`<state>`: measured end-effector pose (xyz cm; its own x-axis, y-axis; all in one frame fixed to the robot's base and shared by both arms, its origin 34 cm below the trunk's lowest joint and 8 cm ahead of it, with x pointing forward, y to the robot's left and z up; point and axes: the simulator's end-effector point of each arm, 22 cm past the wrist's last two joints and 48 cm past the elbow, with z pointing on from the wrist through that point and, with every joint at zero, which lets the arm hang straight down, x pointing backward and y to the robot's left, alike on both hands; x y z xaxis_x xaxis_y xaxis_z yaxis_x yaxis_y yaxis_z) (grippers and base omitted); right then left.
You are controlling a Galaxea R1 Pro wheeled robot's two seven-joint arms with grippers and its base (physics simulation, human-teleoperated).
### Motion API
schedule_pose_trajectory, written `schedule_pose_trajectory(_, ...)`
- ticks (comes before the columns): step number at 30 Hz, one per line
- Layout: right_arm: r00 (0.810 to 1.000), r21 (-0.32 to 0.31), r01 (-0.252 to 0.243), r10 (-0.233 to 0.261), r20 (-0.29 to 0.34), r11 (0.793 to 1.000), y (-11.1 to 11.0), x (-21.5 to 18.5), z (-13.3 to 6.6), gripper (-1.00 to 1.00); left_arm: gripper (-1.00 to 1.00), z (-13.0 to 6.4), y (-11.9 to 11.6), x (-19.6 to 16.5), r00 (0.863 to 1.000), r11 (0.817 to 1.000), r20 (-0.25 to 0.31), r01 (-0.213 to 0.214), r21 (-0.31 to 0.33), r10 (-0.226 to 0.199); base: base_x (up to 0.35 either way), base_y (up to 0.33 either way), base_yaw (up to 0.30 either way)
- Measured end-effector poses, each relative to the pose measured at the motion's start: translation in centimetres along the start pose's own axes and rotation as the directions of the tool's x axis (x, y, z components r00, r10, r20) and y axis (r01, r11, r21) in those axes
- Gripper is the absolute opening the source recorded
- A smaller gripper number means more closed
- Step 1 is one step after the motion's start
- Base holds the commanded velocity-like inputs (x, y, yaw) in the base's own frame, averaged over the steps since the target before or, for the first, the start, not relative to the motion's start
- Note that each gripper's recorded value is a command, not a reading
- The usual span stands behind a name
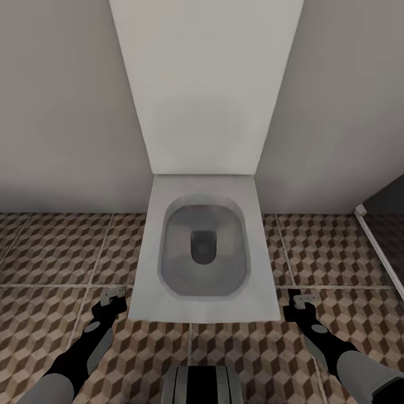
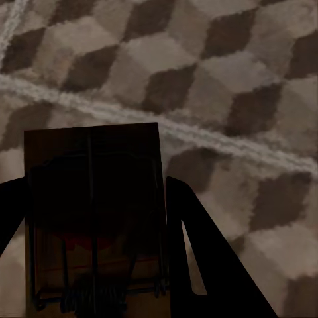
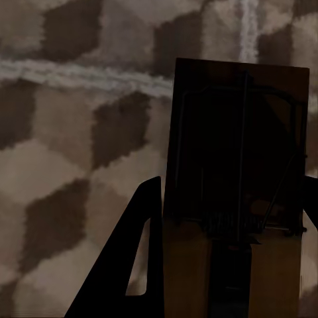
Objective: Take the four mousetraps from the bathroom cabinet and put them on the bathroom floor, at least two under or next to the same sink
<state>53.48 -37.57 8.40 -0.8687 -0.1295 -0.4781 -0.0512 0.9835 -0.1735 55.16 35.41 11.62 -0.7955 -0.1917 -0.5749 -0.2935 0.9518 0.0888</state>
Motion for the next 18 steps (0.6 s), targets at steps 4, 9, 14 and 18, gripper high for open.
schedule_pose_trajectory(4,1.000,0.000,0.000,0.000,0.000,1.000,0.0,0.0,0.0,-1.00,-1.00,0.0,0.0,0.0,1.000,1.000,0.000,0.001,0.001,-0.001,0.000,0.000,0.000)
schedule_pose_trajectory(9,1.000,0.000,-0.001,0.001,0.000,1.000,0.0,0.0,0.0,-1.00,-1.00,0.0,0.0,0.0,1.000,1.000,0.001,0.001,0.001,-0.001,0.000,0.000,0.000)
schedule_pose_trajectory(14,1.000,0.000,0.000,0.000,-0.005,1.000,0.0,0.3,0.1,-1.00,-1.00,0.1,0.0,0.2,1.000,1.000,-0.003,0.000,0.000,0.000,0.000,0.000,0.000)
schedule_pose_trajectory(18,1.000,-0.002,0.002,-0.002,-0.021,1.000,0.2,1.2,0.4,-1.00,-1.00,0.4,0.0,1.2,1.000,1.000,-0.019,-0.004,-0.002,0.004,0.000,0.000,0.000)
